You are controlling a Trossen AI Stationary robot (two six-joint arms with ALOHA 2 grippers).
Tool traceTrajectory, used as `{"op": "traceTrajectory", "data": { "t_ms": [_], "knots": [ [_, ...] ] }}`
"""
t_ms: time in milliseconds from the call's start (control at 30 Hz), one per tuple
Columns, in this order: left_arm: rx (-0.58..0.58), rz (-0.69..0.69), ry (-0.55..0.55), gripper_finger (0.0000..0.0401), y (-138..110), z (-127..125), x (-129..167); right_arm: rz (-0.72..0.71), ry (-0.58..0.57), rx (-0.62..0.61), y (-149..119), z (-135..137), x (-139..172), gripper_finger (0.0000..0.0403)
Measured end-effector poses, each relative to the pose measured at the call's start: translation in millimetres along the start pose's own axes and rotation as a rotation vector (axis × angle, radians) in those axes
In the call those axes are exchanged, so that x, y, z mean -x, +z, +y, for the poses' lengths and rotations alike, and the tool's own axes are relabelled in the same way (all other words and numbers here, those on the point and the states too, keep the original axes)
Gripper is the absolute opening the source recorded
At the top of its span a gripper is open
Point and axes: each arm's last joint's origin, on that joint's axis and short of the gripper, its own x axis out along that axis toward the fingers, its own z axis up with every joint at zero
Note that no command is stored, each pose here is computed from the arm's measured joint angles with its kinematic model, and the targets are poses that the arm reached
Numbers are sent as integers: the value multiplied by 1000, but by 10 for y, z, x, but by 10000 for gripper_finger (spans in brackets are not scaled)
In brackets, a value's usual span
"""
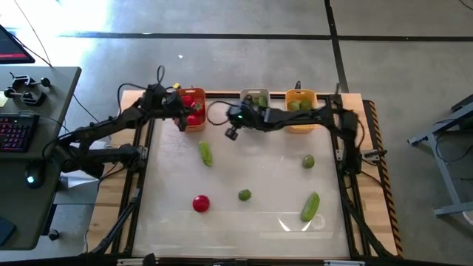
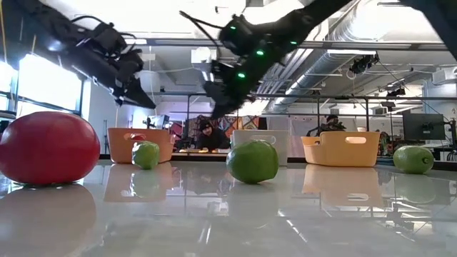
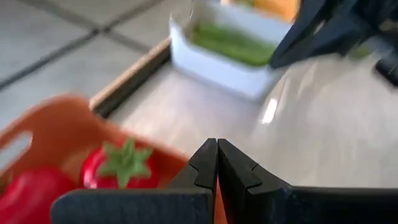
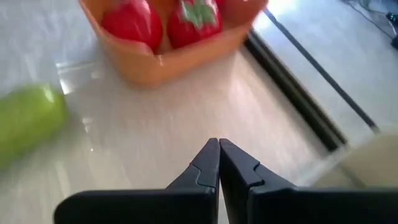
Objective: Sort produce into baskets
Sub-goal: Put the top tomato into the orange bin
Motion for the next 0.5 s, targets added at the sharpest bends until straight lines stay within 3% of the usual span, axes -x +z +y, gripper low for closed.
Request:
{"op": "traceTrajectory", "data": {
  "t_ms": [367, 500],
  "knots": [
    [133, 284, 261, 0, 282, -34, 78, 7, -1, -24, -518, -116, 387, 0],
    [172, 414, 274, 0, 255, -2, 7, -23, -1, -9, -557, -130, 431, 0]
  ]
}}
